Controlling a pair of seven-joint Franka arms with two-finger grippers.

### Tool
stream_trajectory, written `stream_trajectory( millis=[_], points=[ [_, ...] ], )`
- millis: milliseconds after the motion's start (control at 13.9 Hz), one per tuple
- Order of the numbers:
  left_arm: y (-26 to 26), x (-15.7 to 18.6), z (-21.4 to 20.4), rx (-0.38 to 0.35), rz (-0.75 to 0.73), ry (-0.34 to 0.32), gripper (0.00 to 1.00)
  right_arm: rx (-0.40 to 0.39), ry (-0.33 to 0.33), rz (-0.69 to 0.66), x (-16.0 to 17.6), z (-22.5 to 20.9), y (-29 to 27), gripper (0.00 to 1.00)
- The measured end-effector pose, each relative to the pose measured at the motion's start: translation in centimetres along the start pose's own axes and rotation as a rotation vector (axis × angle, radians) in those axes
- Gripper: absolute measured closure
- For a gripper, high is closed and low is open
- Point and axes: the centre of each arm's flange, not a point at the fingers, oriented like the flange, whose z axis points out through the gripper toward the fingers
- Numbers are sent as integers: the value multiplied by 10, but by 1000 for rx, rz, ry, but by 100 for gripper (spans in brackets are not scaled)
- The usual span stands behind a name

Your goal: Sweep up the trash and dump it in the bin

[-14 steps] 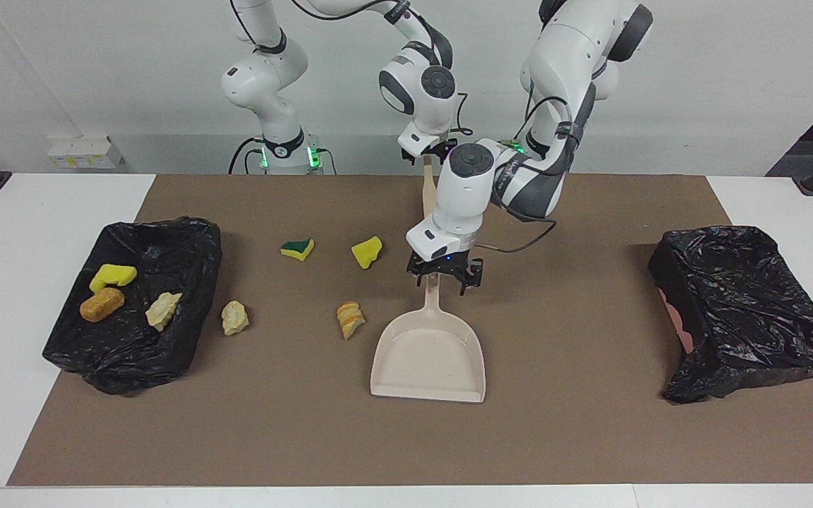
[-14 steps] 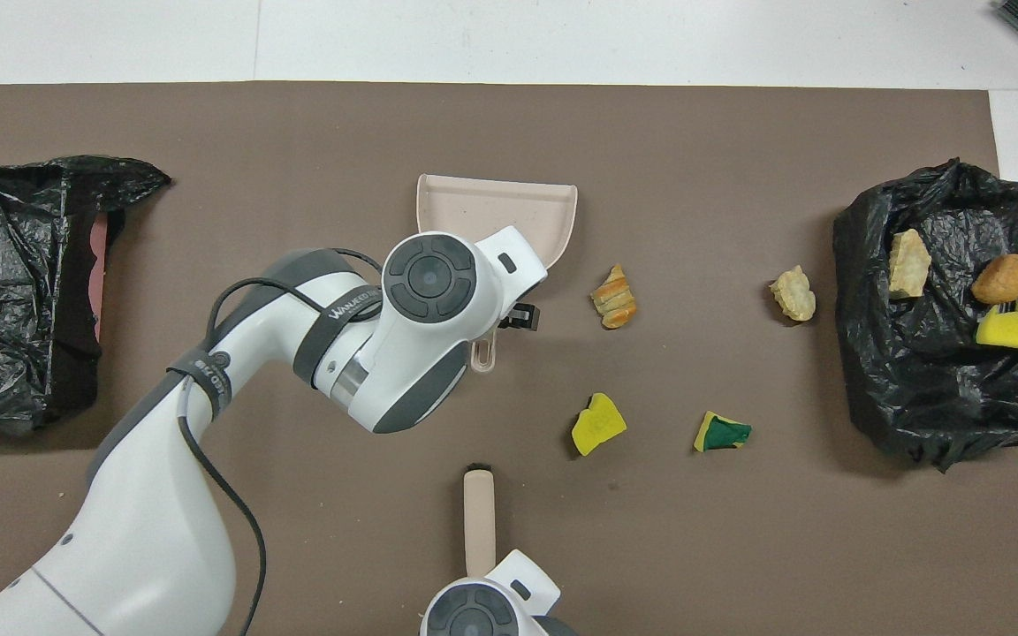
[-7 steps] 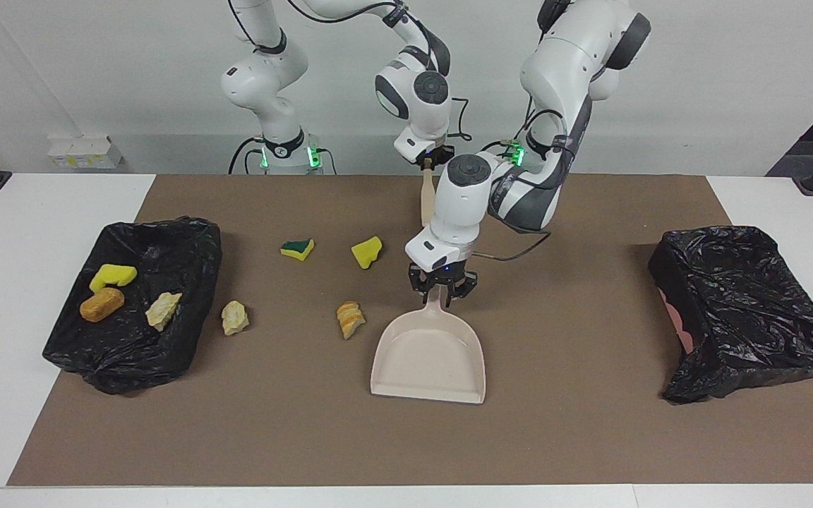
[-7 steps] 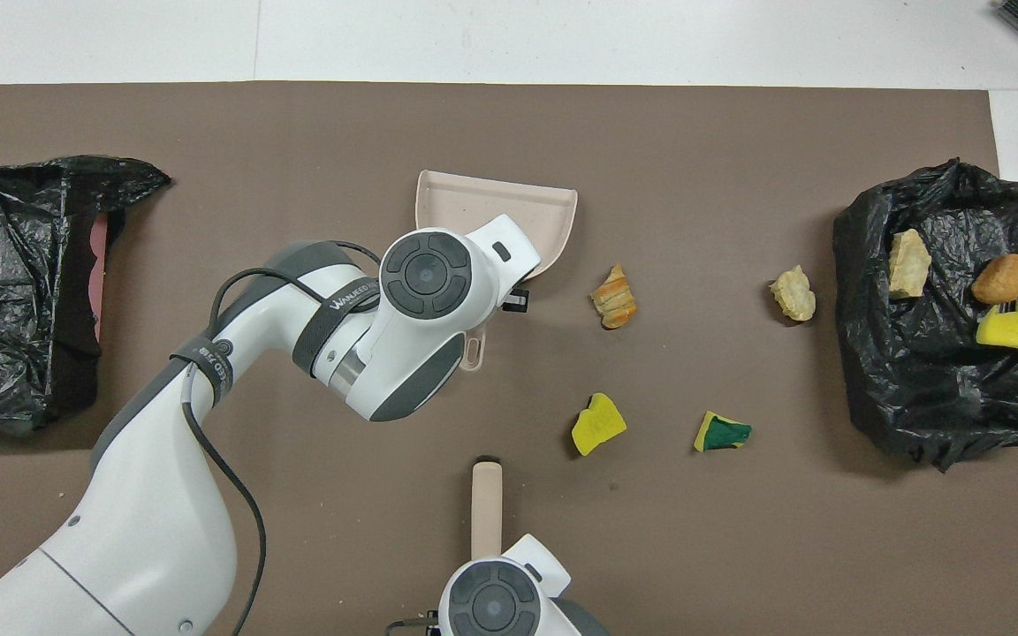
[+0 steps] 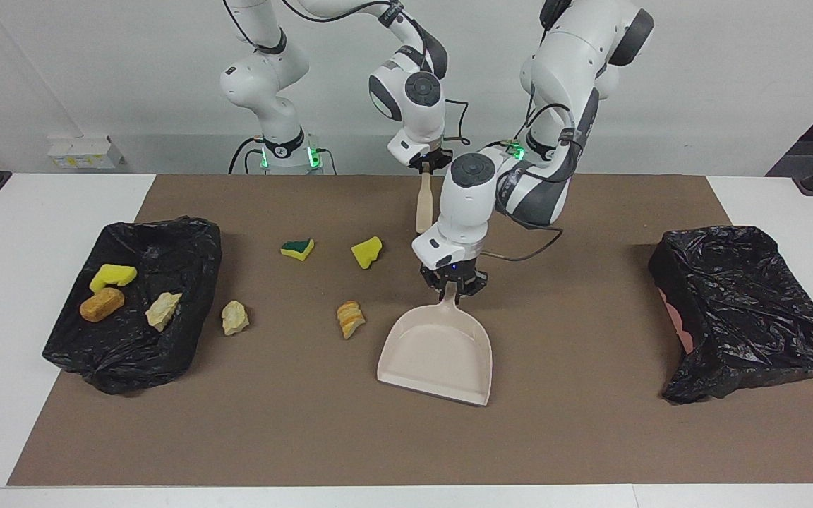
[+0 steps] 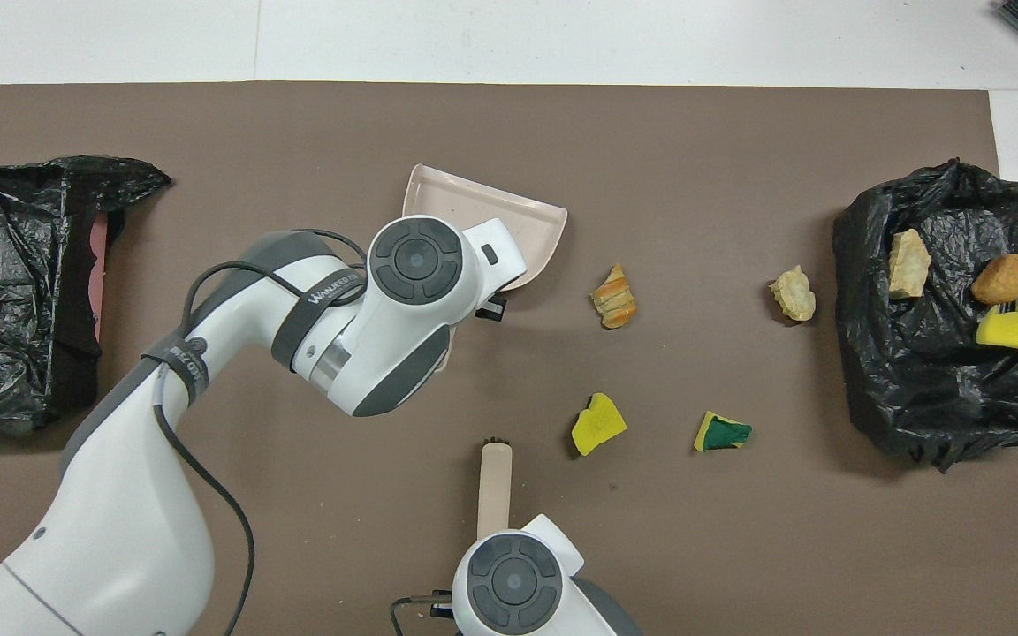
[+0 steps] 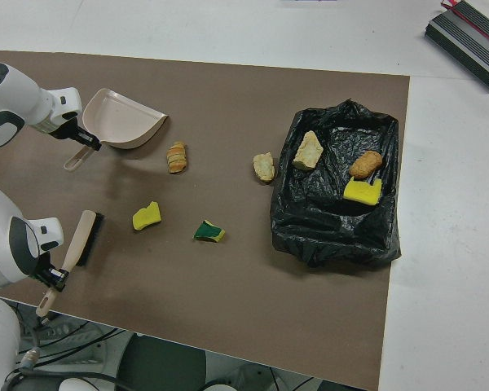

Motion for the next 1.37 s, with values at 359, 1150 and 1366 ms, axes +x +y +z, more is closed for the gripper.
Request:
stream_trajectory(
  millis=[359,1150,1366],
  points=[
    [-43,-9,-17,36,355,-71,69,-32,-53,19,-11,-37,26,74],
    [-51,-41,12,5,1001,-144,69,-181,30,178,97,-94,171,74],
    [-46,-52,11,12,1023,-151,69,-245,48,174,127,-97,216,74]
  ],
)
